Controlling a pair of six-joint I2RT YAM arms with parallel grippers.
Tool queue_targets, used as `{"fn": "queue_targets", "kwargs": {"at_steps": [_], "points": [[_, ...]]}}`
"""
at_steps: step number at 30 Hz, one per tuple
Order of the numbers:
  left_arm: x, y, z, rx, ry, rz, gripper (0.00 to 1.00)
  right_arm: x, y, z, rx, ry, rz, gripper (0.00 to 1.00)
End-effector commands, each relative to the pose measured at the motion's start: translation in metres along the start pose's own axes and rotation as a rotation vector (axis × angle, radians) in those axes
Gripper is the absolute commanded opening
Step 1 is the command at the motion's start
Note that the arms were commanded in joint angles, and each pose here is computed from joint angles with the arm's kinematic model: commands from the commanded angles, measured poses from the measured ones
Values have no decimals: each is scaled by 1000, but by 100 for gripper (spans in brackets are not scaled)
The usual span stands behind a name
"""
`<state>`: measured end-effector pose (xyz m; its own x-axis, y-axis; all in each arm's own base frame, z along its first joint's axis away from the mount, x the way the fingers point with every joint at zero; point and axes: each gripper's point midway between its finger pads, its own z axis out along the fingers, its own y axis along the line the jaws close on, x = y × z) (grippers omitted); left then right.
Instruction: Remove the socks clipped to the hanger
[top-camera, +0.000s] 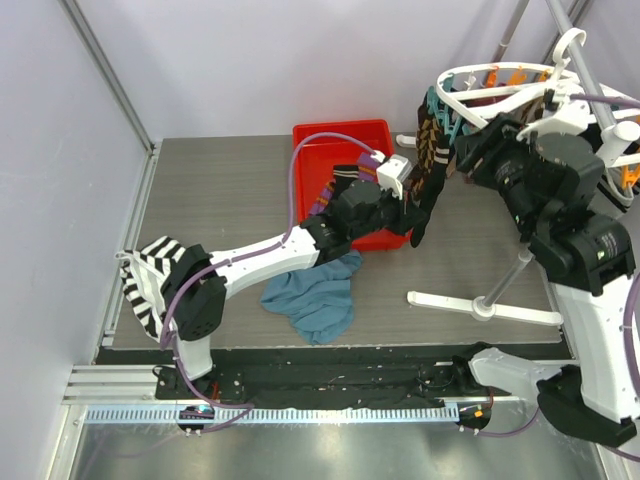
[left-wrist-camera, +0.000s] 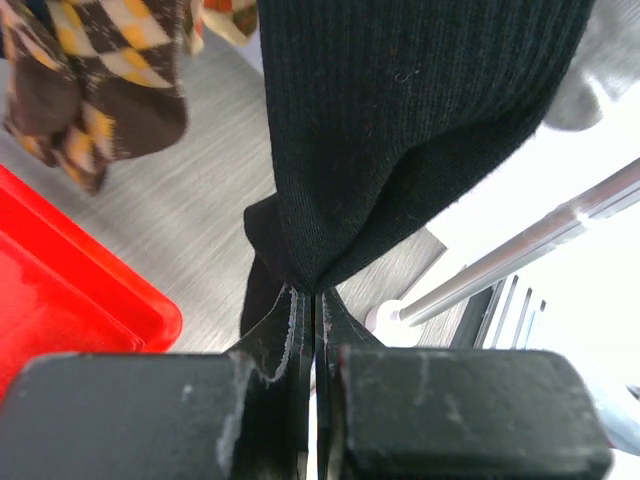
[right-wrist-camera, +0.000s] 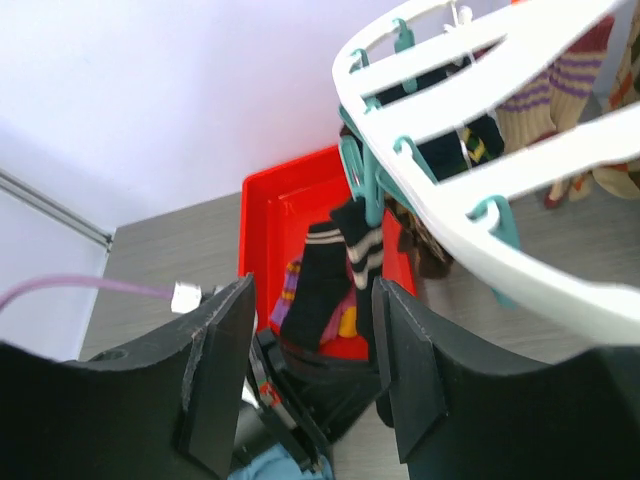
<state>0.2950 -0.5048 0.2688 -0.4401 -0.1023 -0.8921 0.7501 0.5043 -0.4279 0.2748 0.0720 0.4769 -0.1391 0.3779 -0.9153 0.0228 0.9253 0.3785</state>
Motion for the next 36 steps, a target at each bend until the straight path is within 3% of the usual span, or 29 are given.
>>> {"fn": "queue_targets", "kwargs": {"at_steps": [1,19,22,32,36], "points": [[-52,-23,-17,31,-146,34,0,-22,4,6,42,-7,-23,58],[-50,-21,-14,-26,-156,87,0,-21,9,74,233,-16,-113,54],[-52,-22,-14,-25,-160,90,0,-17,2,80,294,-18,-144,54],[-48,-20,-10,-32,-153,97,0,-12,26,92,243,-45,-196,52],[-49,-22,-10,-30,-157,99,0,-7,15,97,332,-45,-233,52]]}}
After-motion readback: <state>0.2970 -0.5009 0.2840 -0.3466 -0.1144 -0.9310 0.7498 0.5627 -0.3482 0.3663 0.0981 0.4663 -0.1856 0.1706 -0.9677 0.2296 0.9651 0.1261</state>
